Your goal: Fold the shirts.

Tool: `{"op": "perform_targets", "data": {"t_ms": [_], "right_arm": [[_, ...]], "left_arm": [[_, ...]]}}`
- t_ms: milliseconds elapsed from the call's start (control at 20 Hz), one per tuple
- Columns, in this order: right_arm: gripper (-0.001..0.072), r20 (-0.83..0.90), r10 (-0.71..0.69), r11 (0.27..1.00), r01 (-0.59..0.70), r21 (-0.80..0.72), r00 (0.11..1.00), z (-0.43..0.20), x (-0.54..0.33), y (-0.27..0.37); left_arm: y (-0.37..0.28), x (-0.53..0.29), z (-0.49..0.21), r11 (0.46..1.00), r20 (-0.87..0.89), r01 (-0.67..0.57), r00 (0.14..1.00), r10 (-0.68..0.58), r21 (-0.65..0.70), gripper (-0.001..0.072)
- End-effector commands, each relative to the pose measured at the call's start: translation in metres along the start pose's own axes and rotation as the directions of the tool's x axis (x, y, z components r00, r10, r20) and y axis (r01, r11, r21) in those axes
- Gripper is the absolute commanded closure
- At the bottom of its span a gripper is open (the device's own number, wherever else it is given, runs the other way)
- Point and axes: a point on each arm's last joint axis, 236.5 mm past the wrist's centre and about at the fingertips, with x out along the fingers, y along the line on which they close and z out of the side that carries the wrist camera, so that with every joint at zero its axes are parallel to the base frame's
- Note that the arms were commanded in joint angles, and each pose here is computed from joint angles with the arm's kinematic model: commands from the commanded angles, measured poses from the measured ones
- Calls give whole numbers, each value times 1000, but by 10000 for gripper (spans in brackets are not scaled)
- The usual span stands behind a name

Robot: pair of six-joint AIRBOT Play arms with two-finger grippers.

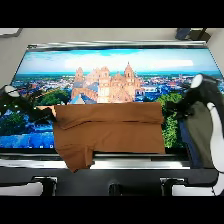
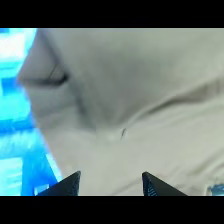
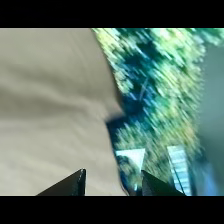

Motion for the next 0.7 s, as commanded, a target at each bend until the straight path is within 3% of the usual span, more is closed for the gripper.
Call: {"op": "perform_targets", "data": {"t_ms": [0,250,650], "right_arm": [[263,15,37,999,-37,20,999,-29,-12,-11],[264,36,68,998,-69,14,997,-64,8,-6],[263,3,89,996,-89,2,996,-79,18,-3]], "left_arm": [[13,11,-52,998,-22,24,999,-25,-54,248],[7,75,-154,991,-104,82,990,-93,-105,249],[-18,110,-159,967,-6,188,981,-192,-174,263]]}}
